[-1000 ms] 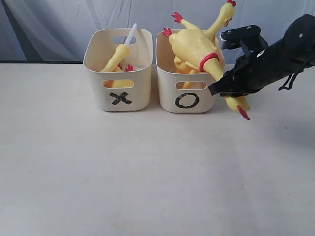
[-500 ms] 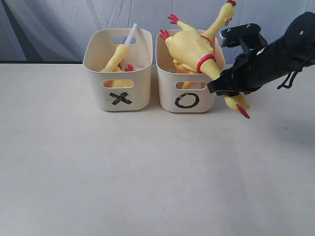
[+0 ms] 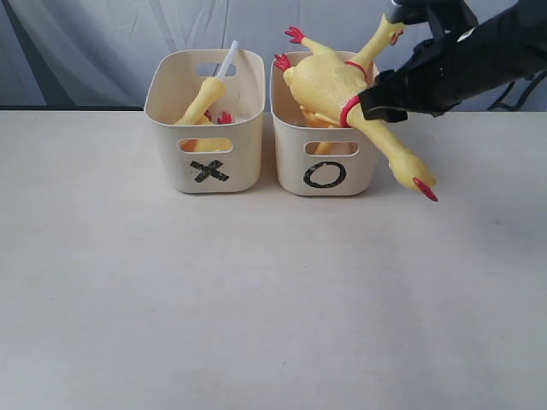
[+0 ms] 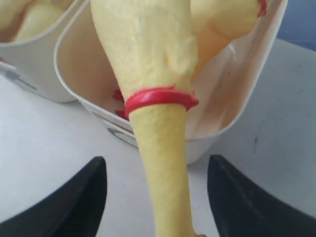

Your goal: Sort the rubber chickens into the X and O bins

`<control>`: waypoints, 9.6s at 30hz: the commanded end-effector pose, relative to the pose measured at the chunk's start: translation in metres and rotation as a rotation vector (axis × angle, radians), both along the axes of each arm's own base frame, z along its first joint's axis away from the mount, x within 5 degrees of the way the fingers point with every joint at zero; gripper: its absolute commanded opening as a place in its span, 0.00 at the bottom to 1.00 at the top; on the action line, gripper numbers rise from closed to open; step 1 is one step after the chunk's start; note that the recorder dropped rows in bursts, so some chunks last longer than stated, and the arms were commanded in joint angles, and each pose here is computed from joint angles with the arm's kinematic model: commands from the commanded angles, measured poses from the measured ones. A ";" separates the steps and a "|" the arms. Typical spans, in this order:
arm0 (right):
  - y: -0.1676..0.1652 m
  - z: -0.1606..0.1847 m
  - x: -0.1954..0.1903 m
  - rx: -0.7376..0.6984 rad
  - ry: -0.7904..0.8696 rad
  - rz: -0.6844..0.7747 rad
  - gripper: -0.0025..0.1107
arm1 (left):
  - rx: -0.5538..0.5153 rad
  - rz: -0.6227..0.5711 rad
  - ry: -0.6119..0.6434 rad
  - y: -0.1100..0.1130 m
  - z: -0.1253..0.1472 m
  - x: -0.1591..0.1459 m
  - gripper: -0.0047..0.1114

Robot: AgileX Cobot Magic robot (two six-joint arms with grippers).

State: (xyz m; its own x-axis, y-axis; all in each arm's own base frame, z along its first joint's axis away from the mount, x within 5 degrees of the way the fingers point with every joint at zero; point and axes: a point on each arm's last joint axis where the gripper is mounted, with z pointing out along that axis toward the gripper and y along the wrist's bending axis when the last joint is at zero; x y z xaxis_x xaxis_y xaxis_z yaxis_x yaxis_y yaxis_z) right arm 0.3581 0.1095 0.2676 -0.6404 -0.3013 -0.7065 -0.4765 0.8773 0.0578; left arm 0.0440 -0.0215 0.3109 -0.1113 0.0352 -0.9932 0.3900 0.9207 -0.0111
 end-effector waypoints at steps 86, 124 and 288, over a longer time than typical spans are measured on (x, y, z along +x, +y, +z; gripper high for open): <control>0.090 -0.091 0.064 -0.048 -0.198 0.066 0.02 | 0.001 0.001 -0.001 0.000 -0.002 -0.001 0.04; 0.094 -0.038 0.041 0.058 -0.170 0.153 0.02 | 0.001 0.001 -0.001 0.000 -0.002 -0.001 0.04; -0.080 0.051 -0.306 0.356 -0.835 -0.128 0.02 | 0.142 0.085 0.081 0.008 -0.013 0.000 0.04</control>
State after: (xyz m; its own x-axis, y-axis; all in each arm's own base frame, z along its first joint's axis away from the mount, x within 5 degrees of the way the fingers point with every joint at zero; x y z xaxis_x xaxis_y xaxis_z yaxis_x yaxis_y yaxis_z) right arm 0.0568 0.0317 0.3182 0.0765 0.0613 -0.9952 -0.4097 0.9119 0.0246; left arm 0.0439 -0.0159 0.2992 -0.1984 0.1704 -0.9652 0.3501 0.9321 0.0926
